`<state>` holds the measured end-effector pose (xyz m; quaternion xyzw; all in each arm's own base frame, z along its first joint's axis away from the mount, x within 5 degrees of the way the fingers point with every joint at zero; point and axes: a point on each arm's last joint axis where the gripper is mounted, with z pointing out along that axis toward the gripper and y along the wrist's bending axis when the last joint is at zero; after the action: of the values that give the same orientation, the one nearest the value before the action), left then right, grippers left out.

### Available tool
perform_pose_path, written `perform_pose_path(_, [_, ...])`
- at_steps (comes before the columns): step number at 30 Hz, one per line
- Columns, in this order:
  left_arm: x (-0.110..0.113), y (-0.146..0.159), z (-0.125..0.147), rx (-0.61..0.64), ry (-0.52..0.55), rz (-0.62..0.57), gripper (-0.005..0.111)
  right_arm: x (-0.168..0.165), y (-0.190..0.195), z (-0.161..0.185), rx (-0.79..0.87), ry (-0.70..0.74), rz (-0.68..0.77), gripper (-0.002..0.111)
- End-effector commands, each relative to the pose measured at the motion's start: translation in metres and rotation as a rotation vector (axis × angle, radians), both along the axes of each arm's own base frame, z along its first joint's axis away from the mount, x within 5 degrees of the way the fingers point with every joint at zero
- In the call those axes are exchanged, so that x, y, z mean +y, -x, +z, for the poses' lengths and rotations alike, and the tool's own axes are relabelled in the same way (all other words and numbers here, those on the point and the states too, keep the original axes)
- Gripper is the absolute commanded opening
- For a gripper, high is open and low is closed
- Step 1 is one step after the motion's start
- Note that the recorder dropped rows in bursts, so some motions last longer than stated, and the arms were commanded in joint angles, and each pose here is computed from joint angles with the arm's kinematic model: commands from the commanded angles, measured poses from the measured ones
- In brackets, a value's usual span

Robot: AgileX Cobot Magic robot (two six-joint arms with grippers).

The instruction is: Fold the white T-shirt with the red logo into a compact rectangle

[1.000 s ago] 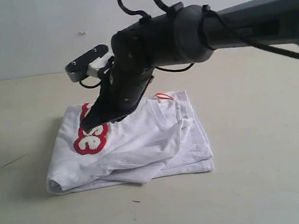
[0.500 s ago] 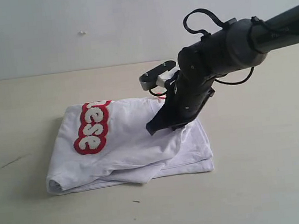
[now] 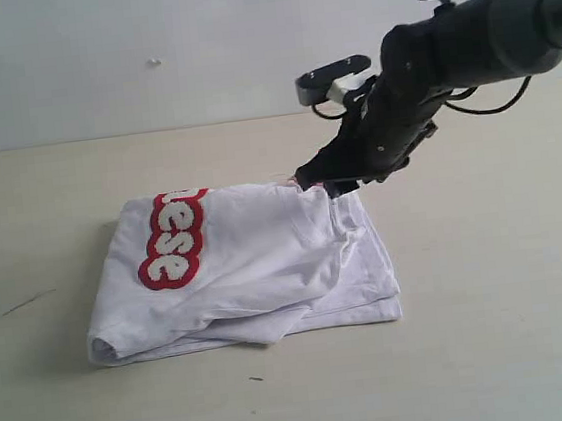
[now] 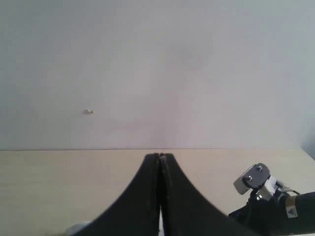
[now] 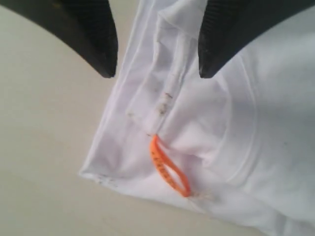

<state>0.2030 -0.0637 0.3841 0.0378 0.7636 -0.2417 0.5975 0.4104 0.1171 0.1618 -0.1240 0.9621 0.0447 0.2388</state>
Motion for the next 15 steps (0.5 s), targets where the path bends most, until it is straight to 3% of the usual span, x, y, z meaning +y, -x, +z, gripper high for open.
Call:
perform_pose_path(1, [0.001,0.001,0.001,-0.007,0.002,0.004,0.0,-0.021,-0.002,-0.009,0.076,-0.066,-0.068,0.05])
perform_pose_path(7, [0.0,0.001,0.001,-0.004,0.0,0.0,0.0,-0.021,-0.005,-0.031,0.138,-0.189,-0.025,0.05])
perform_pose_path(15, [0.0,0.001,0.001,-0.005,-0.002,0.0,0.0,-0.019,-0.009,-0.039,0.13,-0.213,-0.022,0.05])
